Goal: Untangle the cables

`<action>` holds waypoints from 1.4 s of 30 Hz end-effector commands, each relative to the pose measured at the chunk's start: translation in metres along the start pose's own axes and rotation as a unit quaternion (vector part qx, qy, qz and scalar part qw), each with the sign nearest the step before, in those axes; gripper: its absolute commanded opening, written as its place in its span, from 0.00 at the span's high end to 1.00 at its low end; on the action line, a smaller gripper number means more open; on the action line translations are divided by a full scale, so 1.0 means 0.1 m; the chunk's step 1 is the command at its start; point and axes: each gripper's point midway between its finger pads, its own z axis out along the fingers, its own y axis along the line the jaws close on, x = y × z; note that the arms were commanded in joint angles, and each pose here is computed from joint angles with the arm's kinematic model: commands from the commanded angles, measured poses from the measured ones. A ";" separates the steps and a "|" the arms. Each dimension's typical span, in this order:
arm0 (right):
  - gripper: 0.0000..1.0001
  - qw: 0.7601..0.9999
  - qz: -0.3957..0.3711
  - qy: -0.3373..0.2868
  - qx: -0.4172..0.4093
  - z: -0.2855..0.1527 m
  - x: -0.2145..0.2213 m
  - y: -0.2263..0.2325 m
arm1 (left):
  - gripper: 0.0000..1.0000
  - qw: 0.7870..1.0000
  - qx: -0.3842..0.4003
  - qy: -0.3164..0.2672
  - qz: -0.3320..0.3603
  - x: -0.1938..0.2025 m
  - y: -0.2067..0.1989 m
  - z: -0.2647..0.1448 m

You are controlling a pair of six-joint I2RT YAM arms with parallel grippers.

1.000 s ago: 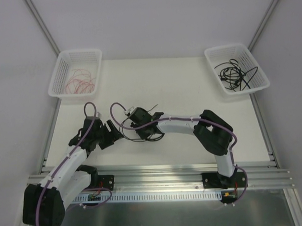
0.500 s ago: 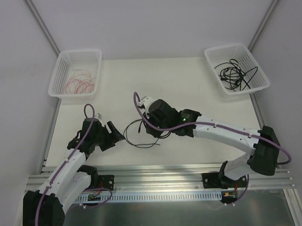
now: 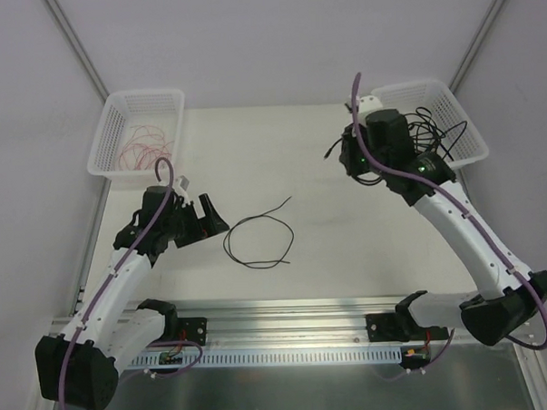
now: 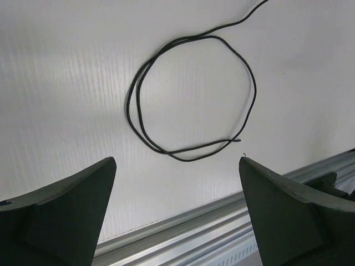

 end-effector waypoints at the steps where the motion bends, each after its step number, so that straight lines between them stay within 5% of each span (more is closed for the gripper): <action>1: 0.99 0.994 0.032 -0.054 0.087 -0.29 -0.41 -0.72 | 0.05 0.996 -0.005 -0.030 0.088 -0.22 -0.08 -0.17; 8: 0.99 0.965 0.131 -0.112 0.199 -0.16 -0.70 -1.83 | 0.01 0.981 -0.055 -0.122 0.140 -0.47 0.07 -0.42; 17: 0.96 0.936 0.143 -0.082 0.312 0.36 -0.82 -3.06 | 0.01 0.976 -0.077 -0.152 0.139 -0.44 0.26 -0.38; 20: 0.63 0.918 0.160 -0.071 0.355 0.48 -0.83 -3.38 | 0.01 0.975 -0.086 -0.147 0.141 -0.44 0.29 -0.36; 21: 0.38 0.913 0.165 -0.066 0.367 0.51 -0.81 -3.45 | 0.01 0.975 -0.086 -0.146 0.143 -0.44 0.29 -0.35; 22: 0.28 0.911 0.174 -0.070 0.366 0.55 -0.85 -3.46 | 0.01 0.975 -0.087 -0.145 0.144 -0.44 0.29 -0.35; 28: 0.13 0.950 0.175 -0.054 0.255 0.79 -0.68 -2.74 | 0.01 0.975 -0.092 -0.144 0.145 -0.44 0.31 -0.34; 36: 0.14 0.995 0.080 0.058 0.028 0.91 0.18 -0.69 | 0.01 0.970 -0.115 -0.160 0.141 -0.50 0.39 -0.38; 42: 0.15 0.968 -0.067 0.191 -0.146 0.84 1.18 0.75 | 0.01 0.964 -0.148 -0.186 0.118 -0.58 0.51 -0.45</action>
